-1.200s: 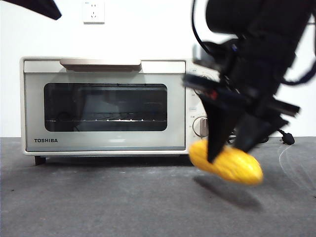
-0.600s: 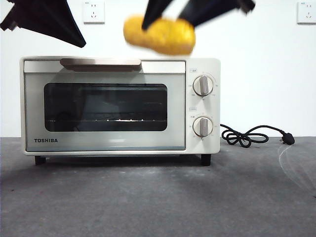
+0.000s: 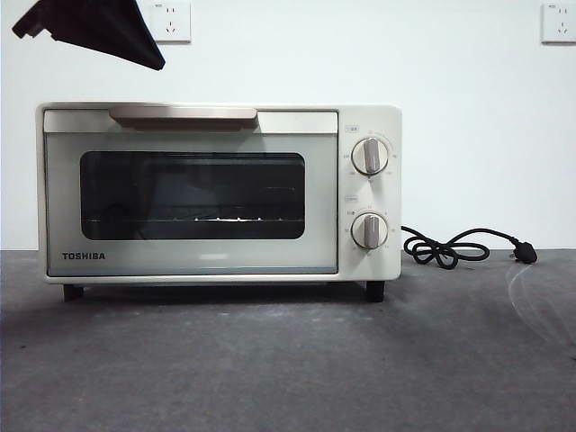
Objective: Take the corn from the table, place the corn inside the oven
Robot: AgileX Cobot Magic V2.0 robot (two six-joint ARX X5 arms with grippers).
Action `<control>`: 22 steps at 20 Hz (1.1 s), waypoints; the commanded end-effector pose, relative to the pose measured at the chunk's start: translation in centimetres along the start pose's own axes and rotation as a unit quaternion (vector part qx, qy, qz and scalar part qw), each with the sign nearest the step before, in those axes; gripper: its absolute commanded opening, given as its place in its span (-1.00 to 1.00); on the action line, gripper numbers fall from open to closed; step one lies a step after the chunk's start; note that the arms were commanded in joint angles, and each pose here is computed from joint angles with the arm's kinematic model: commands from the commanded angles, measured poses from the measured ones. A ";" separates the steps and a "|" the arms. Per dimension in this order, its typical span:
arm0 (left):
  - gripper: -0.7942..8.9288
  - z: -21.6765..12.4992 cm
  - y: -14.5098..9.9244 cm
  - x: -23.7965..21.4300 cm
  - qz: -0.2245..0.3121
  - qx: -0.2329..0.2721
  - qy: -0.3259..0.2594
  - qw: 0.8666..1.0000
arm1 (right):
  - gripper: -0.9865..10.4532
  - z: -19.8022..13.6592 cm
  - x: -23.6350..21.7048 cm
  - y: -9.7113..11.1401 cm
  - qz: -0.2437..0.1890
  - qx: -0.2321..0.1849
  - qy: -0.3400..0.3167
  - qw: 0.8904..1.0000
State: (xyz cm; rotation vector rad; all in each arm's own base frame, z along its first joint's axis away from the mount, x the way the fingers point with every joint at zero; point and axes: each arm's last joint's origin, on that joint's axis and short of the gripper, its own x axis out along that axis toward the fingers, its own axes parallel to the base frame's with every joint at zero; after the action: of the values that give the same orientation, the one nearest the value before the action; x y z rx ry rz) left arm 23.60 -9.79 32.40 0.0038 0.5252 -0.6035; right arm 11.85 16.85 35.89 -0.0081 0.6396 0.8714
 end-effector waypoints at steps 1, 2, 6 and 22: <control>-0.85 -0.1 0.2 0.8 0.000 0.015 0.006 1.000 | -0.85 0.2 -1.0 0.1 0.005 0.006 -0.018 1.000; -0.85 -0.2 0.3 1.1 0.000 0.015 0.010 1.000 | -0.85 0.2 -1.2 0.1 0.007 0.007 -0.022 1.000; -0.85 -0.7 0.6 2.3 0.001 0.009 0.031 0.999 | -0.85 0.1 -2.2 0.1 0.010 0.008 -0.032 0.999; -0.85 -3.7 0.9 3.4 0.000 -0.029 0.173 0.984 | -0.85 -0.1 -2.8 0.1 0.009 0.006 -0.032 0.999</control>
State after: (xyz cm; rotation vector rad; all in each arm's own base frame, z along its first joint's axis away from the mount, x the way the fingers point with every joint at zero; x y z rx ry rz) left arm 24.91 -10.44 30.05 0.0229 0.7328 -0.6231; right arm 10.44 14.87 37.08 0.0223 0.5983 0.8809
